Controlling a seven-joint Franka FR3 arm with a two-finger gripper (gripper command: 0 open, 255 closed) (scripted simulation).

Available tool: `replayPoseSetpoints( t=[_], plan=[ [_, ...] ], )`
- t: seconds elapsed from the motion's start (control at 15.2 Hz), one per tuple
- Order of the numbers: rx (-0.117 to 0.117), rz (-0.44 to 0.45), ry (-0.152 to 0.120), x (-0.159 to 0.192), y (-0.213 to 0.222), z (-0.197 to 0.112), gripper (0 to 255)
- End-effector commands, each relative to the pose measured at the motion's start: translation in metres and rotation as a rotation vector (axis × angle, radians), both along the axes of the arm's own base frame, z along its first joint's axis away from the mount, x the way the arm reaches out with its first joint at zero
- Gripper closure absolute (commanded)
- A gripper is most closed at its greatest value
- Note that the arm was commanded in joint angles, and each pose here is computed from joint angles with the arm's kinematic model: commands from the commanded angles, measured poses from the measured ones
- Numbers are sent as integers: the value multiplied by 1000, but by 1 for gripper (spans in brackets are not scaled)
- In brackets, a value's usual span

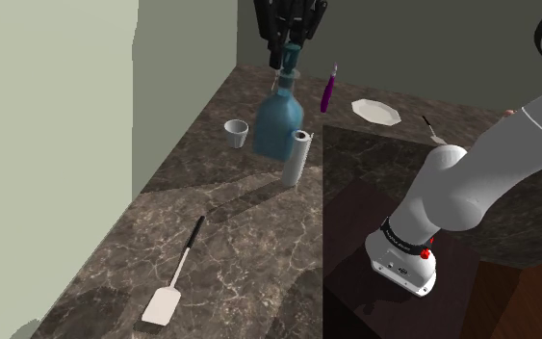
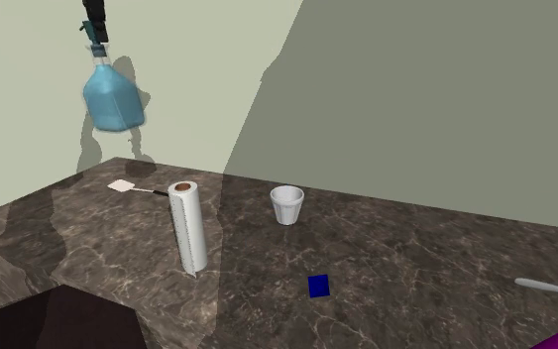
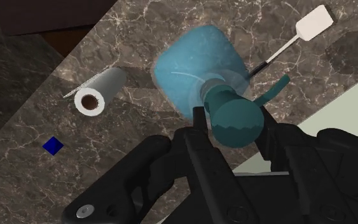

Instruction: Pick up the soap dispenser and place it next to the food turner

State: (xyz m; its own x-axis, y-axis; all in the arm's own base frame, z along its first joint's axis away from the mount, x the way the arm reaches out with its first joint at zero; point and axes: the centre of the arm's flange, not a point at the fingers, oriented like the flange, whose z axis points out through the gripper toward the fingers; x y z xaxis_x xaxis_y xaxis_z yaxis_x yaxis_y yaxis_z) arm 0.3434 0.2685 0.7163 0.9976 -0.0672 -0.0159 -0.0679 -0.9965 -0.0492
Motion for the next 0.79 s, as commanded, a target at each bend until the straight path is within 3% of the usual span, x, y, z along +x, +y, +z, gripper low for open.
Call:
replayPoseSetpoints(
  t=[0.0,0.73],
  plan=[
    [0,-2,0,-20,19,0,255],
    [0,-2,0,-105,124,-5,255]
  ],
)
